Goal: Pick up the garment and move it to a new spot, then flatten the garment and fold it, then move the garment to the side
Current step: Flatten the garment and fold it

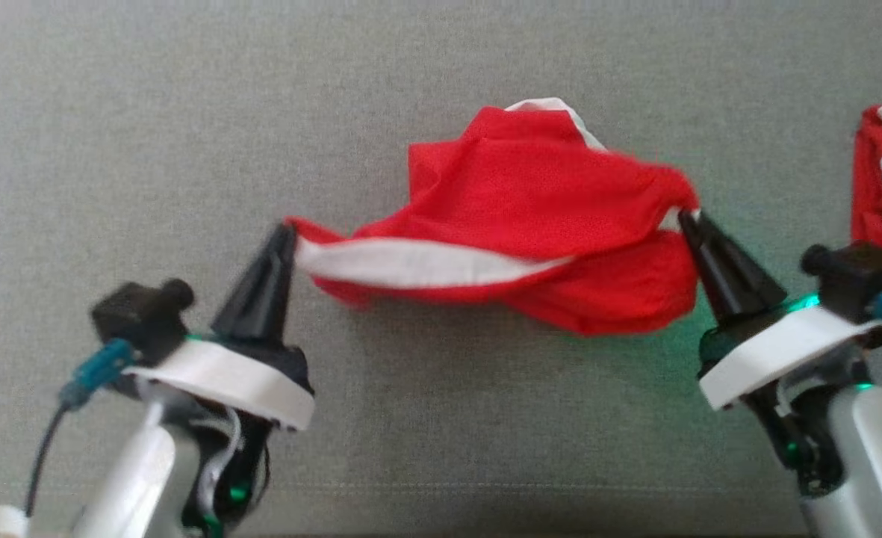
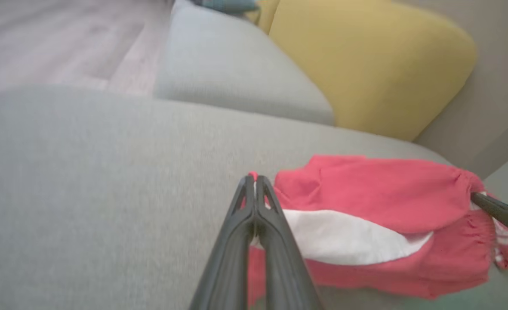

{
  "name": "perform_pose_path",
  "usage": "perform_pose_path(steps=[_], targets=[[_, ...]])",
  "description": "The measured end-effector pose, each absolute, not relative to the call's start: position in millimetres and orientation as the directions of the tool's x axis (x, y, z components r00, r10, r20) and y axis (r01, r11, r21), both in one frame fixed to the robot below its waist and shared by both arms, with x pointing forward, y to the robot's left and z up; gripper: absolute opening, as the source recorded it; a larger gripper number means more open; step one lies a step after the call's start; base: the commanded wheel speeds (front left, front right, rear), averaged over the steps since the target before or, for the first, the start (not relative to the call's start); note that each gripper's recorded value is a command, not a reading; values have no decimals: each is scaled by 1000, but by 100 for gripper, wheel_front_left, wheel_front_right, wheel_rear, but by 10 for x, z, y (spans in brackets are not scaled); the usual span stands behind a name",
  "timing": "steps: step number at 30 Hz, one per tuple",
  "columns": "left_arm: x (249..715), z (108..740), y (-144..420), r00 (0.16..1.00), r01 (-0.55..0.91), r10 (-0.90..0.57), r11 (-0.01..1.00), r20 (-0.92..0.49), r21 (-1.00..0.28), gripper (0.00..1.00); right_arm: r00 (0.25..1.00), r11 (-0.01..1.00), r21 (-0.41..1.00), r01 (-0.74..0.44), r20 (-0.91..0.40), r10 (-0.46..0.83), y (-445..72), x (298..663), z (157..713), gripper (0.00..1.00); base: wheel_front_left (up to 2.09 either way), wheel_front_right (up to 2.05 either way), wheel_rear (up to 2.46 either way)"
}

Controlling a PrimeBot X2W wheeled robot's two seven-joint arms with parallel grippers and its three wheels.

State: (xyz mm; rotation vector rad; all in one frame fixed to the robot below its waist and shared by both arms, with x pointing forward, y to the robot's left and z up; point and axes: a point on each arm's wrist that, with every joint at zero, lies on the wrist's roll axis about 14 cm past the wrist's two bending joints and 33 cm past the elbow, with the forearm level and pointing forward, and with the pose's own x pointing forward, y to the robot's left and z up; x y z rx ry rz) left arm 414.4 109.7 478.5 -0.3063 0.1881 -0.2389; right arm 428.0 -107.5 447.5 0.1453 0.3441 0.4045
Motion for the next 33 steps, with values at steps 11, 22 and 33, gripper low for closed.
perform_pose_path(steps=[11, 22, 33], targets=[[4344, 6232, 1103, 911, 314, -240, 931, 336, -186, 0, 934, 916, 184, -356, 116, 339, -1279, 4315, 5823, 0, 0, 0, 0], [4181, 7373, 938, 751, 395, -298, 918, 589, -39, 0, 888, 923, 132, -362, 349, 298, -1450, 4085, 6725, 0, 0, 0, 0], [5189, 7088, 755, 807, 421, -329, 903, 491, -87, 0, 883, 912, 132, -388, 338, 326, -1365, 4913, 6732, 0, 0, 0, 0]])
